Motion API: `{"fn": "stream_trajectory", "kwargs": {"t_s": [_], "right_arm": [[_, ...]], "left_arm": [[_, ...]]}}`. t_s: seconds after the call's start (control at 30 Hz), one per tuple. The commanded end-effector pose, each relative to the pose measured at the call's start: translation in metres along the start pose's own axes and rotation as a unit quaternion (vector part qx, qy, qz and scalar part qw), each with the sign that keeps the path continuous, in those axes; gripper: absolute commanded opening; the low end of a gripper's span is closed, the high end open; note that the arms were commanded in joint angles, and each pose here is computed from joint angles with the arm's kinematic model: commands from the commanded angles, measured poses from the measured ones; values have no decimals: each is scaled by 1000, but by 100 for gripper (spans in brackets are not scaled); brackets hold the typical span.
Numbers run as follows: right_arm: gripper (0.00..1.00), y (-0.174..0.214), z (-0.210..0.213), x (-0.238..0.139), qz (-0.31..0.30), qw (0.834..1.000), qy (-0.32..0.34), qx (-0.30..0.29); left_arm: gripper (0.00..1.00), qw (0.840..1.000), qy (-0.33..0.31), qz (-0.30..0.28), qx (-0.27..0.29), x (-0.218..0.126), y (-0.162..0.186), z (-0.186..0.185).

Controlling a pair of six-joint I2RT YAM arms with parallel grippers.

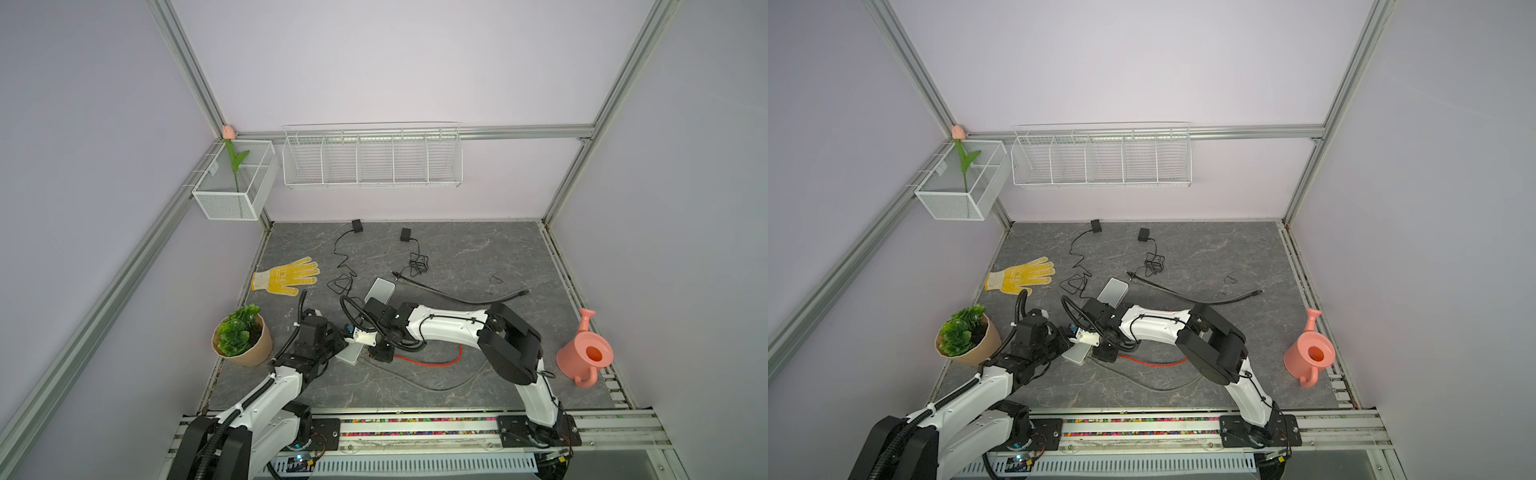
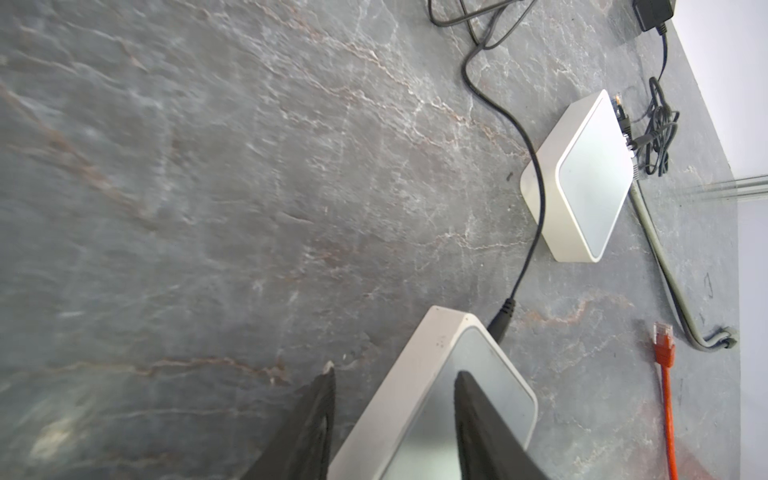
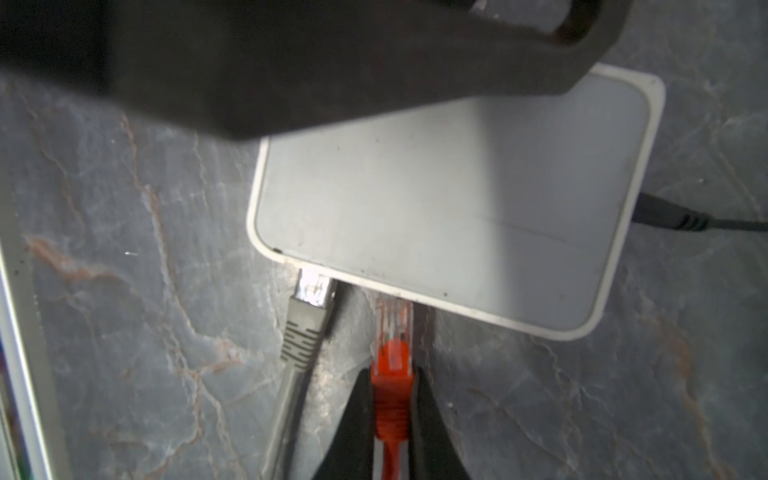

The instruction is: Insert the plug into the switch port

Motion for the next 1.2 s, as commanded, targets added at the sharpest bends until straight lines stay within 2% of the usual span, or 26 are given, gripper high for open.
{"fn": "stream_trajectory", "kwargs": {"t_s": [0.0, 0.2, 0.4, 0.6, 0.77, 1.17], "right_arm": [[7, -46, -15, 1, -75, 997, 28, -7], [7, -45, -19, 6, -60, 997, 42, -8], [7, -47, -19, 3, -72, 996, 42, -7], [7, -49, -10, -6, -96, 995, 29, -19], [7, -47, -6, -7, -90, 995, 31, -31], [7, -46, 5, -16, -100, 994, 26, -45]], "left_arm": [[48, 995, 70, 59, 29, -4, 22, -24], [49, 994, 78, 65, 30, -5, 25, -25], [50, 994, 78, 67, 30, -5, 27, -23], [54, 997, 63, 47, 25, -6, 21, -19], [56, 997, 57, 31, 31, -8, 13, -21], [55, 996, 41, 71, 41, 13, 15, -25]]}}
Point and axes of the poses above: each gripper's point midway between its finger pads, its own x axis out along the fingers, its own z axis along the line the jaws close on, y = z × x, the point moved 2 cm from there along -x, back along the fingers, and after that the axes turned 2 degrees about -x, right-handed, at the moved point
